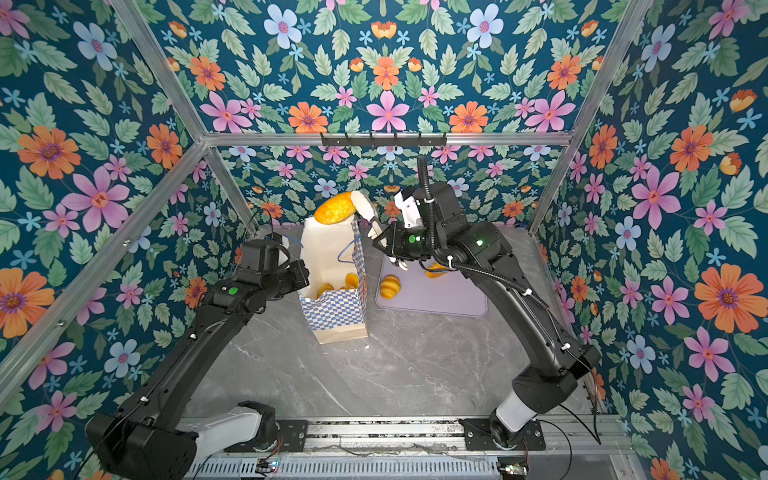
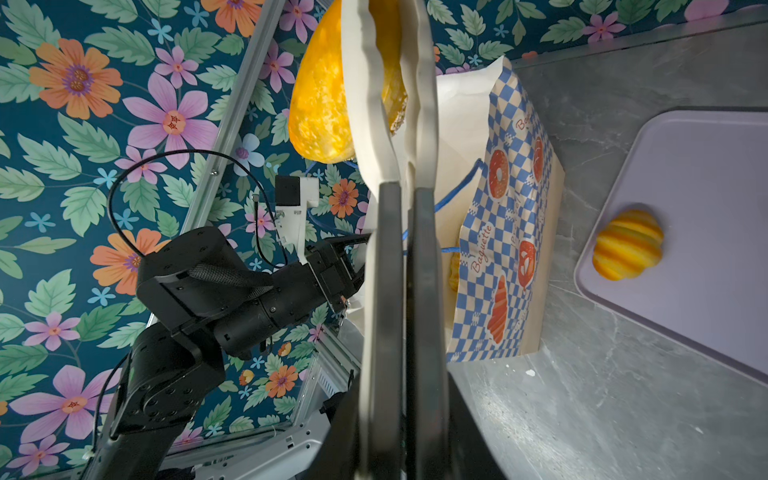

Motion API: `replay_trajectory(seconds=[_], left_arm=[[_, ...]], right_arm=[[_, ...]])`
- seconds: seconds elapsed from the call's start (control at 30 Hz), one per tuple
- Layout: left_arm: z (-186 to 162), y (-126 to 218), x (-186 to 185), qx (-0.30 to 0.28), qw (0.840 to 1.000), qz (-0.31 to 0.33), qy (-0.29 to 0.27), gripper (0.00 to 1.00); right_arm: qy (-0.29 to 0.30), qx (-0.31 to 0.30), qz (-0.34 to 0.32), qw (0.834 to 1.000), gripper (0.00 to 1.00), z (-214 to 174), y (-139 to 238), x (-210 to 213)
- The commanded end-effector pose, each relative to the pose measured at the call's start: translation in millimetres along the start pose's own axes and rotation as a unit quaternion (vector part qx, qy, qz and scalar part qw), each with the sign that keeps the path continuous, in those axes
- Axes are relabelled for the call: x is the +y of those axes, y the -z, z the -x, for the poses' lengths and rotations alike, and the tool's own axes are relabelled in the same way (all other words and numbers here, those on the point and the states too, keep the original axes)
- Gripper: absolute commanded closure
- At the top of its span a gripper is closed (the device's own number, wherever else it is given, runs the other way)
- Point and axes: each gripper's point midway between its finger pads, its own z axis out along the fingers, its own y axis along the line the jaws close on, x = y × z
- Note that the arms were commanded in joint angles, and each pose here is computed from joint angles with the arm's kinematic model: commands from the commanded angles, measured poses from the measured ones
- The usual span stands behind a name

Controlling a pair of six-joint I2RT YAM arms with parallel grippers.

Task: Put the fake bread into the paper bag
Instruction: 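Lift the oval yellow bun with the tongs and carry it toward the bag, then lower the oval yellow bun into the bag and open the tongs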

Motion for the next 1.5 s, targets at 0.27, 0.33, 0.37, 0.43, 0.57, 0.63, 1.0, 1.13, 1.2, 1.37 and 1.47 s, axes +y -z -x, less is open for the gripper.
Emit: replay_trajectory(seconds=[0.27,0.33,0.37,0.43,0.57,0.63,1.0,1.13,1.2,1.37,1.47], left_arm=[[0.9,1.9,0.7,-0.005,1.000,0.001,-0.001,0.95],[1.1,2.0,0.6,-0.005,1.000,0.001,-0.001,0.95],[1.2,2.1,0.4,-0.006,1.000,0.000,-0.001,0.95],[0.9,1.8,0.6,-0.005,1.000,0.001,-0.001,0.95],[0.6,1.2,0.6,-0.004,1.000,0.001,-0.001,0.95],[0.8,1.0,0.8,-0.004,1.000,0.001,-0.001,0.95],[2.5,1.5,-0.8,-0.005,1.000,-0.001,-0.002,0.95],[2.3,1.0,-0.7,-0.005,1.000,0.000,-0.003,0.95],[2.8,1.4,-0.7,-0.006,1.000,-0.001,-0.002,0.95],[1.7,1.0,0.6,-0.005,1.000,0.002,-0.002,0.95],[1.0,1.1,1.2,-0.004,1.000,0.003,-0.002,0.95]], right_arm=[[0.025,0.042,-0.030,0.998,0.90,-6.0,-44.1,-8.0],[0.025,0.046,-0.035,0.998,0.90,-6.6,-48.7,-10.7],[0.024,0.048,-0.036,0.998,0.90,-7.4,-50.6,-11.7],[0.024,0.053,-0.040,0.997,0.90,-8.8,-54.9,-15.1],[0.027,0.070,-0.061,0.995,0.90,-15.3,-64.8,-25.0],[0.029,0.076,-0.066,0.995,0.88,-17.9,-68.5,-27.8],[0.036,0.091,-0.082,0.992,0.81,-25.7,-77.4,-33.2],[0.037,0.090,-0.085,0.992,0.77,-26.1,-76.6,-34.1],[0.039,0.090,-0.085,0.992,0.76,-26.4,-75.7,-33.2],[0.040,0.089,-0.086,0.992,0.73,-26.1,-74.9,-33.5],[0.040,0.088,-0.087,0.992,0.72,-25.8,-74.9,-33.8]])
